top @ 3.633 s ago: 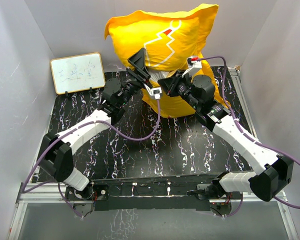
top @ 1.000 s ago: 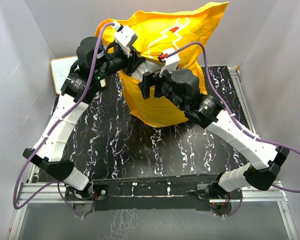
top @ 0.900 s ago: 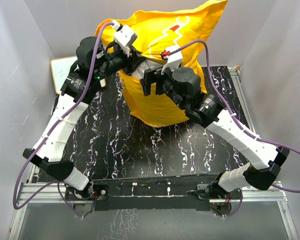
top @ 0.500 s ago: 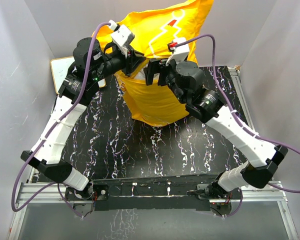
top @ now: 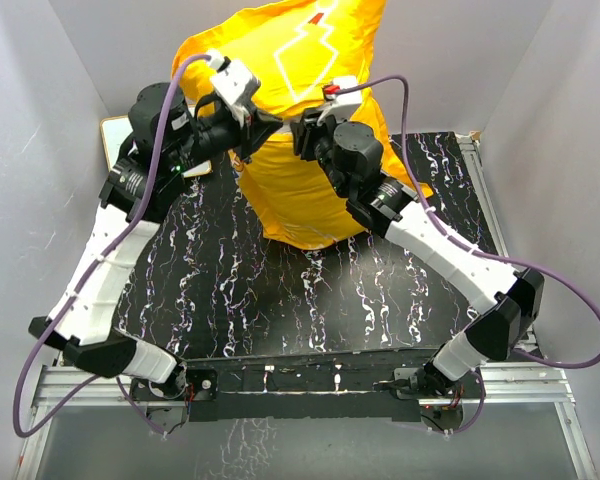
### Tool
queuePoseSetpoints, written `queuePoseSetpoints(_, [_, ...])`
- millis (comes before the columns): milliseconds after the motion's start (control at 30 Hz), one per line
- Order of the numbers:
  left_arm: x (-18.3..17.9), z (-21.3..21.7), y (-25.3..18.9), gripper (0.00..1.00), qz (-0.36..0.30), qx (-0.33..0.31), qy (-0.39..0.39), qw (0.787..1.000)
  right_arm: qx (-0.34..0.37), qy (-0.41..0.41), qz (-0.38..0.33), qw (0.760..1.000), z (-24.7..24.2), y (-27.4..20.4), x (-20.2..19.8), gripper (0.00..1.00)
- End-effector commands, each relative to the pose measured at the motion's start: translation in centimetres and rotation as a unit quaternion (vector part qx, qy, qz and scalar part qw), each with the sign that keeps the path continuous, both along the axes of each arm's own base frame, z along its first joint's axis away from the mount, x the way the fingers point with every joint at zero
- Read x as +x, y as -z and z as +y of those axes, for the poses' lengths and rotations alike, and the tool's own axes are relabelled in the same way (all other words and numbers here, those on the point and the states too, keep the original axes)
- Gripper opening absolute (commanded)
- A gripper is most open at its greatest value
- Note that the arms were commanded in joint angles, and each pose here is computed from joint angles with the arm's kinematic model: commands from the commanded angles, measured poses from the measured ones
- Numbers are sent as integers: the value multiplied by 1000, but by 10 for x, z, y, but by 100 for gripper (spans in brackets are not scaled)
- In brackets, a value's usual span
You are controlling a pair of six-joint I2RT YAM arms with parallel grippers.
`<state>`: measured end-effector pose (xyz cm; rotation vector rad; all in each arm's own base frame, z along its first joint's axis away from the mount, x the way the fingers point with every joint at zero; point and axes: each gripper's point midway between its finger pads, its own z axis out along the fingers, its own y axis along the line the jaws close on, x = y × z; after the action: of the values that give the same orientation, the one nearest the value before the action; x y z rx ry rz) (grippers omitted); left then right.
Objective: Remove the pillowcase from the pillow
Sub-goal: Remove the pillow from the pillowcase.
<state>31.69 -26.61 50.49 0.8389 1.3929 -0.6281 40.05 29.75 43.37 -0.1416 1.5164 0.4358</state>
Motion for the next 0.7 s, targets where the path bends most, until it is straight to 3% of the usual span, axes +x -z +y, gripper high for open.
queuePoseSetpoints(0, [-16, 26, -1, 0, -70, 34, -27, 997, 35, 5, -21, 999, -19, -12, -6, 17])
queuePoseSetpoints(67, [-1, 33, 10, 2, -79, 49, -65, 994, 32, 12, -10, 999, -24, -3, -5, 8])
queuePoseSetpoints(233, [30, 33, 20, 29, -126, 98, -95, 983, 32, 10, 15, 999, -24, 20, -7, 8])
queuePoseSetpoints(533, [49, -6, 61, 65, -125, 178, -10, 976, 41, -11, 45, 998, -15, 41, -10, 8])
queuePoseSetpoints(667, [52, -6, 71, 69, -167, 218, -7, 962, 39, -21, 49, 998, -12, 44, -12, 8])
